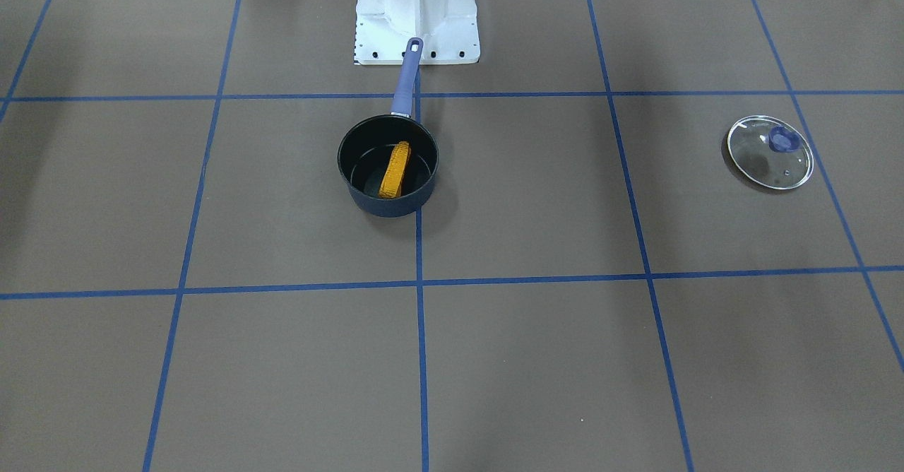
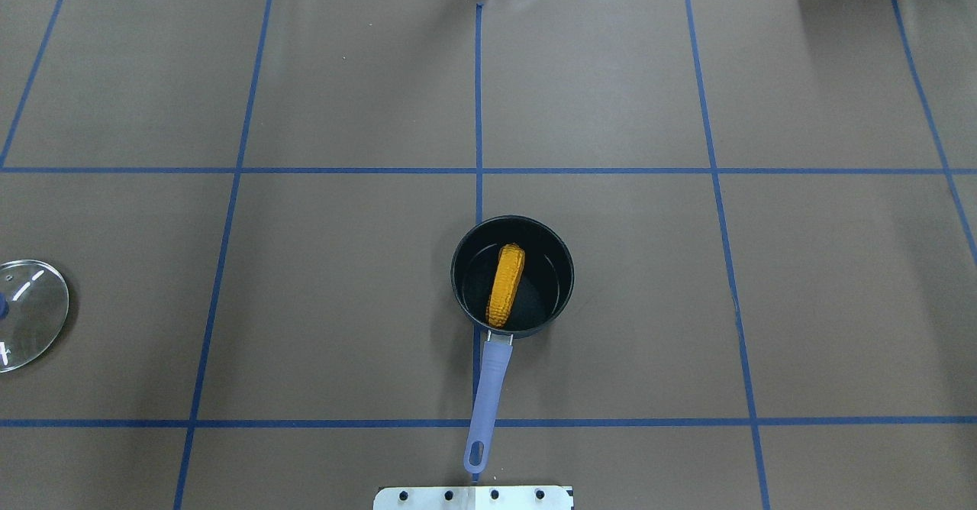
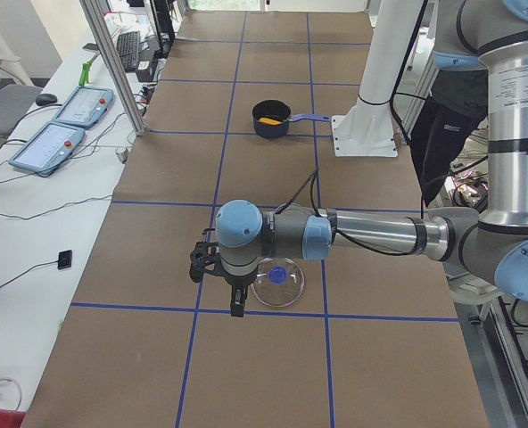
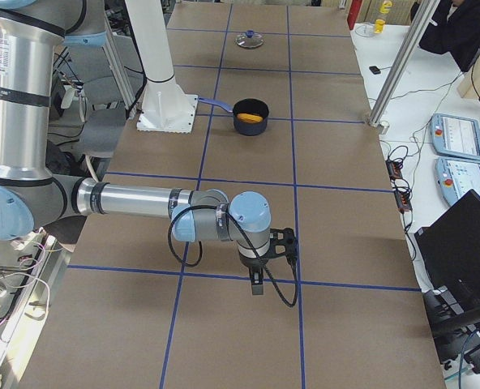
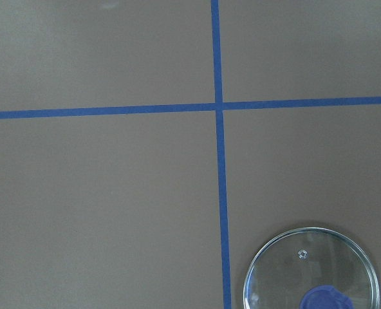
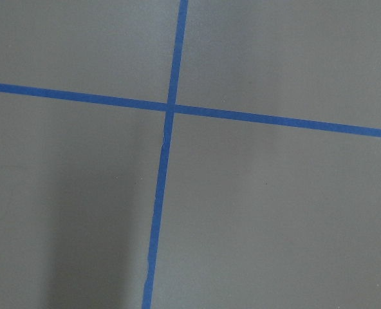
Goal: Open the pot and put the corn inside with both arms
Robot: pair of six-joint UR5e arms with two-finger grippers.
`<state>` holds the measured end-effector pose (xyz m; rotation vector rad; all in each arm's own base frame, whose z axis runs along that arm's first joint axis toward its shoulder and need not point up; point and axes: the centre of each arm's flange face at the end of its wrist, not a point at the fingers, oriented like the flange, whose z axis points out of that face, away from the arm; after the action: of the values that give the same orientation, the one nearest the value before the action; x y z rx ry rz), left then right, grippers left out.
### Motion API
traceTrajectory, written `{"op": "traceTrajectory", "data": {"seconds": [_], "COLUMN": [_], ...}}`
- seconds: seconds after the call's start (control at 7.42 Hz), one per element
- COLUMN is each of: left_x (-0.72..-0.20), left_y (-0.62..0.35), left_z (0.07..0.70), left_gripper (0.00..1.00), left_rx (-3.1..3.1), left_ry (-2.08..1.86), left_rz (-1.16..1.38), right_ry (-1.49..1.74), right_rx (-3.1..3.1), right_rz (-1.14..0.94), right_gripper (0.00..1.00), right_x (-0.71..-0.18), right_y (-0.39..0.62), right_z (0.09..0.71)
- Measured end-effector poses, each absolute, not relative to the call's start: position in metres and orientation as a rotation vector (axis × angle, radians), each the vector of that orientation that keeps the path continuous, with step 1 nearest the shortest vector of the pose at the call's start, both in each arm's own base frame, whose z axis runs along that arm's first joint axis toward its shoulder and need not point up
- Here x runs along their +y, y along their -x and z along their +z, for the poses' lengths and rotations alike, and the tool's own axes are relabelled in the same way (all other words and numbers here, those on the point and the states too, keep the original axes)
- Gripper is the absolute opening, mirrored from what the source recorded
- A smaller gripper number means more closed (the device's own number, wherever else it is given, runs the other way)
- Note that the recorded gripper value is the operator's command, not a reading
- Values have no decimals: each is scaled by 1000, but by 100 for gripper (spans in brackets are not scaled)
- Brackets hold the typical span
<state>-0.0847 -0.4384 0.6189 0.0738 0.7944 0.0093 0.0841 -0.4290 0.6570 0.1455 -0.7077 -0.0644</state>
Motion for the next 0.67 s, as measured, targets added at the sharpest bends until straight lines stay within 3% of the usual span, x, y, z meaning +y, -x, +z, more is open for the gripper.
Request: {"op": "traceTrajectory", "data": {"seconds": [0.67], "left_x": [-436], "left_y": [84], "left_z": [618], "left_gripper": [99], "left_rx": [798], "left_ry": [-76], "left_rz": [11], "right_ry": [-159], "right_rx": [-712], "right_rz": [-64], "right_gripper": [100], "right_x": [-432], "right_y": [-84], "right_z": [659]}}
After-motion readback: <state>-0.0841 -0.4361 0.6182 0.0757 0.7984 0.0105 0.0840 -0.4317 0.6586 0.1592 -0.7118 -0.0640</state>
